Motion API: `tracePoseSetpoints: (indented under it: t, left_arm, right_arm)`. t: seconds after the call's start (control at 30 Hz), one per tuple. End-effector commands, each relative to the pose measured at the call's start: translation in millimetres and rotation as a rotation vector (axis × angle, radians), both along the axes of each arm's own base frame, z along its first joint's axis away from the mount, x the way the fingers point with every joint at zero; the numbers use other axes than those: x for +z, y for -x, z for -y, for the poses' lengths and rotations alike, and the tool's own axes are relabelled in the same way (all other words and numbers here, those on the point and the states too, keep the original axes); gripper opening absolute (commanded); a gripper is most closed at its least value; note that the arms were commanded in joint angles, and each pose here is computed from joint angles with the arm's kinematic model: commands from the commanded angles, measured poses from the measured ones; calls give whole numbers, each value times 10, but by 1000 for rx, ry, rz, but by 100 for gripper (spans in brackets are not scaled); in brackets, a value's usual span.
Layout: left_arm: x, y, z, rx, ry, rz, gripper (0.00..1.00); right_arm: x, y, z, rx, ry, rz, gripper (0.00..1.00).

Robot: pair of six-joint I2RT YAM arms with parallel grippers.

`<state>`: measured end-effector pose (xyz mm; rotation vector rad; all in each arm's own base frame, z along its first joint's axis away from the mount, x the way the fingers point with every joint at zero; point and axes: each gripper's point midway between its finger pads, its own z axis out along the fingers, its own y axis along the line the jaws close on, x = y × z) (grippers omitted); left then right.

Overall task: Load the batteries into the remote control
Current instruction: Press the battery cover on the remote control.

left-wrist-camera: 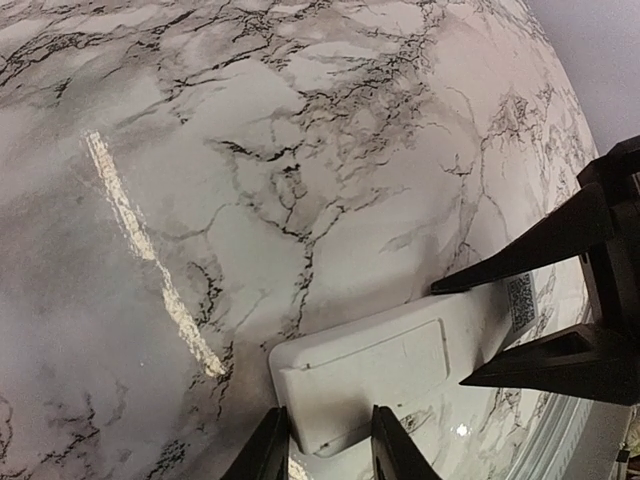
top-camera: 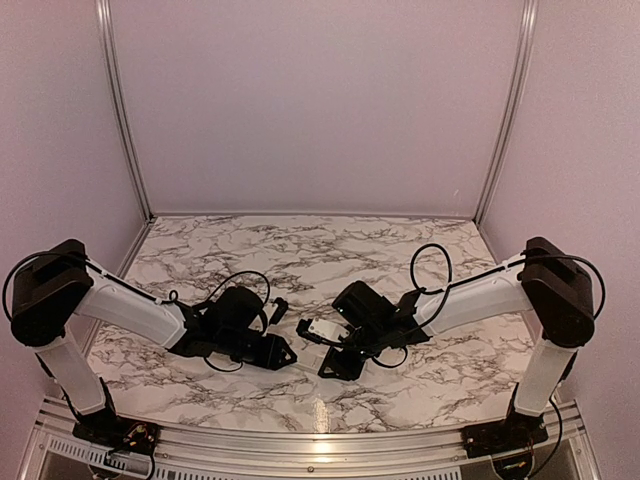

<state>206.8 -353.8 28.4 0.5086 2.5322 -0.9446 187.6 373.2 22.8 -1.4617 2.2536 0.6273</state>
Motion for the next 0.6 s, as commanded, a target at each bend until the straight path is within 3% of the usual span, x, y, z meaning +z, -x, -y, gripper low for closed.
tracePoseSetpoints:
  t: [0.0,0.57]
  left_arm:
    - [-344,119,-274,-15,-167,-48,27]
    - [-629,470,-251,-106,-284,-109,14]
  right_arm:
    - [-109,19,72,-7,53,-4,25]
    - [-129,28,40,-6,30,-9,12]
